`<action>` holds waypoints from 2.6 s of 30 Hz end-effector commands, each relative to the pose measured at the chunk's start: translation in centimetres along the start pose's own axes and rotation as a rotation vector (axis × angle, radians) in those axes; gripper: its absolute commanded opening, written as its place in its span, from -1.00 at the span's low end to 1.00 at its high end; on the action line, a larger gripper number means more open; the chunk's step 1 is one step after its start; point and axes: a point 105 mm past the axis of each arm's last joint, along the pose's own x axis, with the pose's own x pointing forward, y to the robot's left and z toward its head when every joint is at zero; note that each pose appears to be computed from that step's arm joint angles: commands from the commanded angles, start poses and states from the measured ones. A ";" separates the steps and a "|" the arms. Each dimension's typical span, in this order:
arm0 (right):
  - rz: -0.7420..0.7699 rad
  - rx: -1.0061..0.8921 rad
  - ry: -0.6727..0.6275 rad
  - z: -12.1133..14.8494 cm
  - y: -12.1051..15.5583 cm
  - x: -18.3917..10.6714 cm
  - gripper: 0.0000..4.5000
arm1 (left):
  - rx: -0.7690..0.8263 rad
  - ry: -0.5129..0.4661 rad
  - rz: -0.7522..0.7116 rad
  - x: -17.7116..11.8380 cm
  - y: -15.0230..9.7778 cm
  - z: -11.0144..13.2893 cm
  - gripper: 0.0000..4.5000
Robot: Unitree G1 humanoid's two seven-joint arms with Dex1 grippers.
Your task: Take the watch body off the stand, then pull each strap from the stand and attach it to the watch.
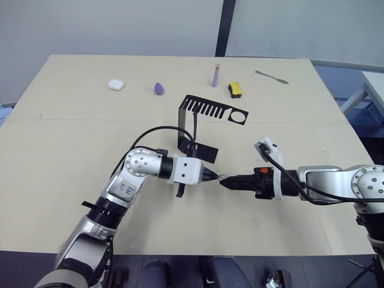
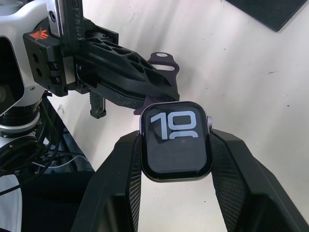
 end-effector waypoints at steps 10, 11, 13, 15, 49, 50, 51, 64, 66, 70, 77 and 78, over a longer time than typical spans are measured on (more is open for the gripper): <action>0.122 -0.047 0.008 -0.1 2.7 0.0 -0.32 | 0.056 -0.049 0.001 0.8 0.7 1.7 -1.00; 0.123 -0.047 0.008 -0.1 2.7 0.0 -0.32 | 0.056 -0.049 0.001 0.8 0.7 1.7 -1.00; 0.125 -0.048 0.008 -0.1 2.7 0.0 -0.32 | 0.055 -0.049 0.001 0.8 0.7 1.7 -1.00; 0.126 -0.048 0.008 -0.1 2.8 0.0 -0.32 | 0.055 -0.049 0.001 0.8 0.7 1.7 -1.00; 0.132 -0.056 0.005 0.1 2.9 0.0 -0.32 | 0.052 -0.055 0.001 1.1 0.9 1.9 -1.00; 0.133 -0.056 0.005 0.1 2.9 0.0 -0.32 | 0.052 -0.056 0.001 1.1 0.9 1.9 -1.00; 0.133 -0.057 0.005 0.1 2.9 0.0 -0.32 | 0.052 -0.056 0.001 1.1 0.9 1.9 -1.00; 0.129 -0.060 0.007 0.1 2.9 0.0 -0.32 | 0.050 -0.058 0.002 1.2 1.0 2.0 -1.00; 0.129 -0.061 0.008 0.1 3.0 0.0 -0.32 | 0.049 -0.058 0.002 1.2 1.0 2.0 -1.00; 0.130 -0.061 0.008 0.1 3.0 0.0 -0.32 | 0.049 -0.059 0.002 1.2 1.0 2.0 -1.00; 0.120 -0.060 0.010 0.0 2.8 0.0 -0.32 | 0.050 -0.062 0.000 1.2 1.0 2.1 -1.00; 0.114 -0.060 0.010 0.0 2.7 -0.1 -0.32 | 0.050 -0.062 0.000 1.2 1.0 2.1 -1.00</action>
